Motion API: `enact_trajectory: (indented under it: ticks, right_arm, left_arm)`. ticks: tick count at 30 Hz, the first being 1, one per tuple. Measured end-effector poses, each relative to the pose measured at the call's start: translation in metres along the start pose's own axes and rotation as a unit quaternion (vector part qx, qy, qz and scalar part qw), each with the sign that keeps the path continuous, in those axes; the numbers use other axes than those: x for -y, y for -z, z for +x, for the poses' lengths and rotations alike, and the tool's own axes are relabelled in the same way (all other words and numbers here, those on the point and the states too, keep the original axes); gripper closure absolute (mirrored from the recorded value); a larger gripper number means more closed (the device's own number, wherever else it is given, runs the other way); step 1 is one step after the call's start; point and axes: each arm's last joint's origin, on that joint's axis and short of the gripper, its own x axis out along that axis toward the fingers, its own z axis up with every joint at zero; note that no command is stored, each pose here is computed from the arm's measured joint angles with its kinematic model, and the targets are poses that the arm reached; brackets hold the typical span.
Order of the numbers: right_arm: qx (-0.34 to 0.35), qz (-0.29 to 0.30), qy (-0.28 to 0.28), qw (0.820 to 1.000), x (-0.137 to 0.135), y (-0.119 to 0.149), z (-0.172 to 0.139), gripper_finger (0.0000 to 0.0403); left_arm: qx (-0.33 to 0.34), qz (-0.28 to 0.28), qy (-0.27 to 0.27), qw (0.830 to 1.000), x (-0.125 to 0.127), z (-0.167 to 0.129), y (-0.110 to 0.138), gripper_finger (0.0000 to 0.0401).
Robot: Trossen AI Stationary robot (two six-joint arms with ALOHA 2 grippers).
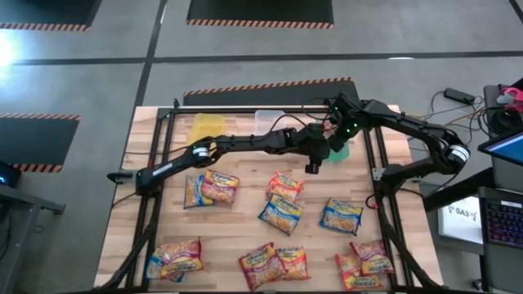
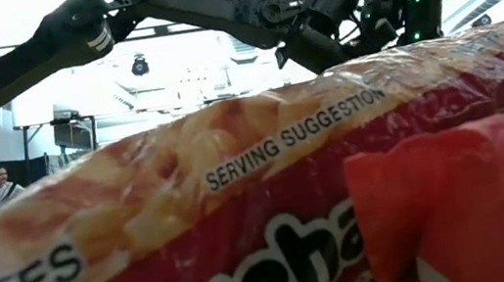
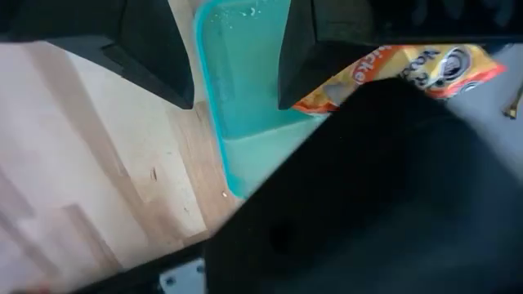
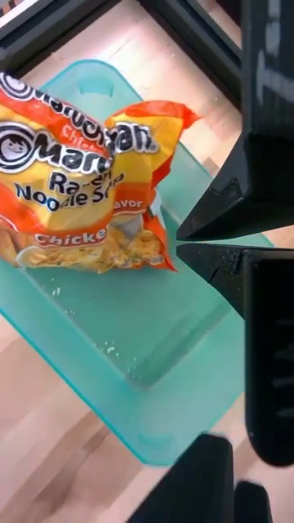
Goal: Sort Maruchan noodles
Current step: Put the top red noodle pack into the white bin
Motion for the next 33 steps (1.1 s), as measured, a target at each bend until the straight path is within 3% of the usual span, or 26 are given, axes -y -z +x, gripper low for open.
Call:
enact_trajectory:
  ticks: [4,8,12,19,24,33]
  right_arm:
    - [0.005,0.010,-0.021,1.000,-0.001,0.005,-0.007,0.0394]
    - [0.014,0.014,-0.089,0.996,-0.006,0.013,-0.011,0.0394]
    - [0.032,0.009,-0.117,0.993,-0.011,0.019,-0.017,0.0394]
    - [0.060,0.000,-0.129,0.990,-0.022,0.035,-0.022,0.0394]
    - [0.067,-0.008,-0.138,0.988,-0.030,0.049,-0.017,0.0394]
    - [0.091,0.001,-0.151,0.984,-0.038,0.052,-0.014,0.0394]
  left_arm:
    - [-0.020,-0.049,0.022,0.998,-0.001,-0.011,-0.004,0.0239]
    - [-0.038,-0.096,0.098,0.990,0.010,-0.018,-0.004,0.0239]
    - [-0.029,-0.095,0.127,0.987,0.033,-0.024,-0.020,0.0239]
    - [-0.086,-0.057,0.124,0.987,0.067,-0.044,-0.036,0.0239]
    - [-0.180,-0.089,0.142,0.969,0.074,-0.050,-0.021,0.0239]
    - [-0.299,-0.100,0.105,0.943,0.077,-0.078,-0.015,0.0239]
